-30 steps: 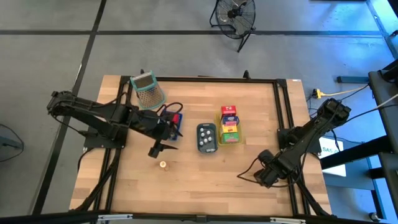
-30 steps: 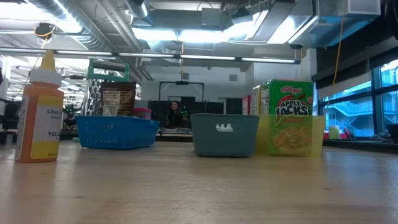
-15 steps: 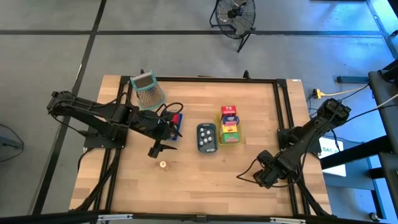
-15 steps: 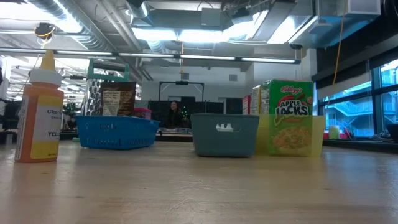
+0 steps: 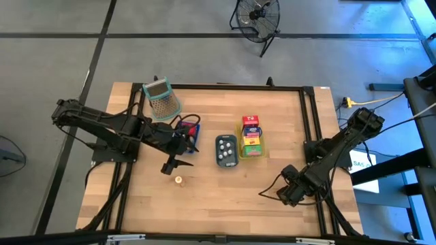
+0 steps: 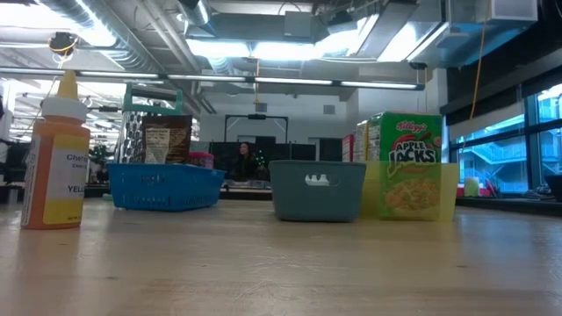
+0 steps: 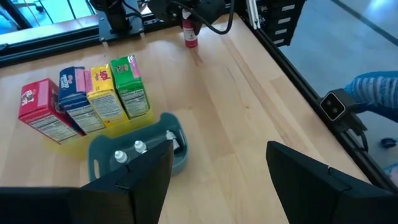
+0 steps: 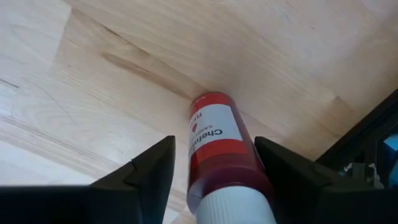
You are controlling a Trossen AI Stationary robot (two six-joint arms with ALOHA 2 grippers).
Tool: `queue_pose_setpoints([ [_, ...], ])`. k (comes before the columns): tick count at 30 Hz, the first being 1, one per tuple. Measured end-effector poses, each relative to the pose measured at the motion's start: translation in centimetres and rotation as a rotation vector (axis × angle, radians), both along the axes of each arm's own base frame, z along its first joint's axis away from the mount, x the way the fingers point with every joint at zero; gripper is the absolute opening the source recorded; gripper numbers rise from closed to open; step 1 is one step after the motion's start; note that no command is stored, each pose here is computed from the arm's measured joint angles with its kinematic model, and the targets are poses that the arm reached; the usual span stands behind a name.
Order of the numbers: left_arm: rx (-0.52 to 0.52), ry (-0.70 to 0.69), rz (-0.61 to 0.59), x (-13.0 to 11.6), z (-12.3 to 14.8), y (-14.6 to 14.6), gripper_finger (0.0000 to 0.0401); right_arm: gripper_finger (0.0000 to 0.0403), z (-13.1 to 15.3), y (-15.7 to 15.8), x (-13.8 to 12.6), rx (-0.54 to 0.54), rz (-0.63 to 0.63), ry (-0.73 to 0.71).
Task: Pick & Place Kitchen Items
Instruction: Put the large red food coloring into the green bin
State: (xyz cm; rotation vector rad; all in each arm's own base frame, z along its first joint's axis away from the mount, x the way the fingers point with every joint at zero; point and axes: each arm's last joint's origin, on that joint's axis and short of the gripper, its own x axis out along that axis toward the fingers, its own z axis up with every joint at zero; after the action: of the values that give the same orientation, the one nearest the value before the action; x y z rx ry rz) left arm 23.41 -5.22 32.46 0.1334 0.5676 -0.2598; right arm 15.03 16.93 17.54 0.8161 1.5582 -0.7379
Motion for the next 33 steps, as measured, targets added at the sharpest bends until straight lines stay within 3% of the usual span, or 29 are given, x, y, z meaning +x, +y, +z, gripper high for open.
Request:
queue_pose_setpoints([
  [11, -0.006, 0.002, 0.005, 0.0, 0.0, 0.0, 0.0253, 0.0158, 0.0, 0.3, 0.1, 0.036, 0.001, -0.004],
  [20, -0.007, 0.002, 0.005, 0.0, 0.0, 0.0, 0.0253, 0.015, 0.4, 0.5, 1.1, 0.09, 0.027, -0.066],
  [27, 0.071, -0.018, -0.036, 0.1, 0.0, 0.3, 0.0253, 0.0149, 4.1, 0.5, 4.5, 0.092, 0.156, -0.284],
  [33, 0.123, -0.035, -0.009, 0.4, 0.1, 1.7, 0.0253, 0.0148, 8.9, -1.2, 8.5, -0.026, 0.362, -0.548],
])
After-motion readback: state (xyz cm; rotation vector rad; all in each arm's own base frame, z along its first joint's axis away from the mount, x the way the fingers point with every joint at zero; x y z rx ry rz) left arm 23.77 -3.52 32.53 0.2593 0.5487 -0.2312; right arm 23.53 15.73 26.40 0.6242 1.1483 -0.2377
